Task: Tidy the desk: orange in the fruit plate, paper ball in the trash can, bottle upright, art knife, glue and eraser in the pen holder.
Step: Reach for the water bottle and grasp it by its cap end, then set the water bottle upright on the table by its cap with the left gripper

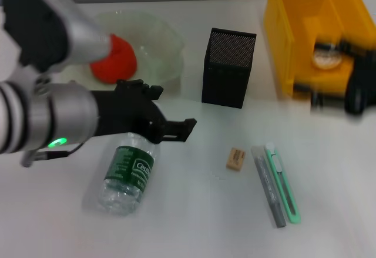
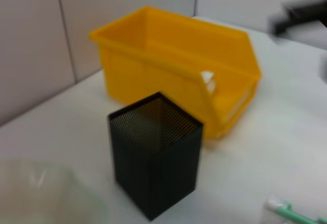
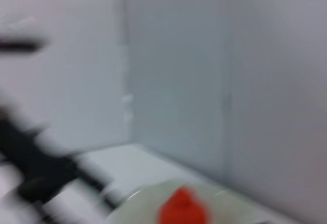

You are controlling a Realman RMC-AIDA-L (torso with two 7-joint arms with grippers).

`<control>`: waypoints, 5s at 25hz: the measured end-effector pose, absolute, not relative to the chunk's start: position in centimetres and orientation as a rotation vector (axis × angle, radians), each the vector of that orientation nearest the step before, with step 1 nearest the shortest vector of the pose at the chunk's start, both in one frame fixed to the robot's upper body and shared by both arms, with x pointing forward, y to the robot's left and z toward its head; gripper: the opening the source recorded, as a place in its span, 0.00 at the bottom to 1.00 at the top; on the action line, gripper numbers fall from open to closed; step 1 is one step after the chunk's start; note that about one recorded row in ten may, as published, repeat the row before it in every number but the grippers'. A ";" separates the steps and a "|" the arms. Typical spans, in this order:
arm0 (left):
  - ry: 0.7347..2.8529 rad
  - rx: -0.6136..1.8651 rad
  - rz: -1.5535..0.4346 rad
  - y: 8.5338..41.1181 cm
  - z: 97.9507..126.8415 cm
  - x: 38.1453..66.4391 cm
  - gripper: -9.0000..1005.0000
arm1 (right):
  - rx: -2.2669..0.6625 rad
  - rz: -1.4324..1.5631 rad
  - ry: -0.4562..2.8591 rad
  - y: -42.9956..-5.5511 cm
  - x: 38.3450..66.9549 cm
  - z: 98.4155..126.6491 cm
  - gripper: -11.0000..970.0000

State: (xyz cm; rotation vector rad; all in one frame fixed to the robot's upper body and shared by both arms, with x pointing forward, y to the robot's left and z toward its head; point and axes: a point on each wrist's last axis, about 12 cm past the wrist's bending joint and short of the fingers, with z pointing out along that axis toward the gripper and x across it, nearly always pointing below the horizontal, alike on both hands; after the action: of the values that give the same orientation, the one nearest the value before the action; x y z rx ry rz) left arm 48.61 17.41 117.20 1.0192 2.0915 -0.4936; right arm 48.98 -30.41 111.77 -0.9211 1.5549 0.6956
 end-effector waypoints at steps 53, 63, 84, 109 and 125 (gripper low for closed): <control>2.397 0.706 -0.396 16.7 111.2 53.3 0.81 | -0.907 0.797 1.521 -31.0 43.3 105.0 0.87; 2.406 0.699 -0.382 16.7 110.7 54.2 0.80 | -0.909 0.808 1.532 -31.0 43.3 104.9 0.87; 2.446 0.704 -0.362 16.8 109.8 55.4 0.67 | -0.885 0.827 1.553 -31.2 43.4 105.1 0.87; 1.769 0.788 -0.645 27.1 112.9 50.0 0.46 | -0.866 0.839 1.559 -31.4 43.6 105.5 0.86; 1.748 0.803 -0.653 26.6 112.5 51.0 0.47 | -0.867 0.856 1.553 -31.3 43.8 105.8 0.86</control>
State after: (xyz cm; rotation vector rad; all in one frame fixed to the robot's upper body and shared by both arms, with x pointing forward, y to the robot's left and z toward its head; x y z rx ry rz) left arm 50.95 26.63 112.53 0.8035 1.7478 -0.6534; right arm 43.79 -31.32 105.82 -0.8668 1.5534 0.8560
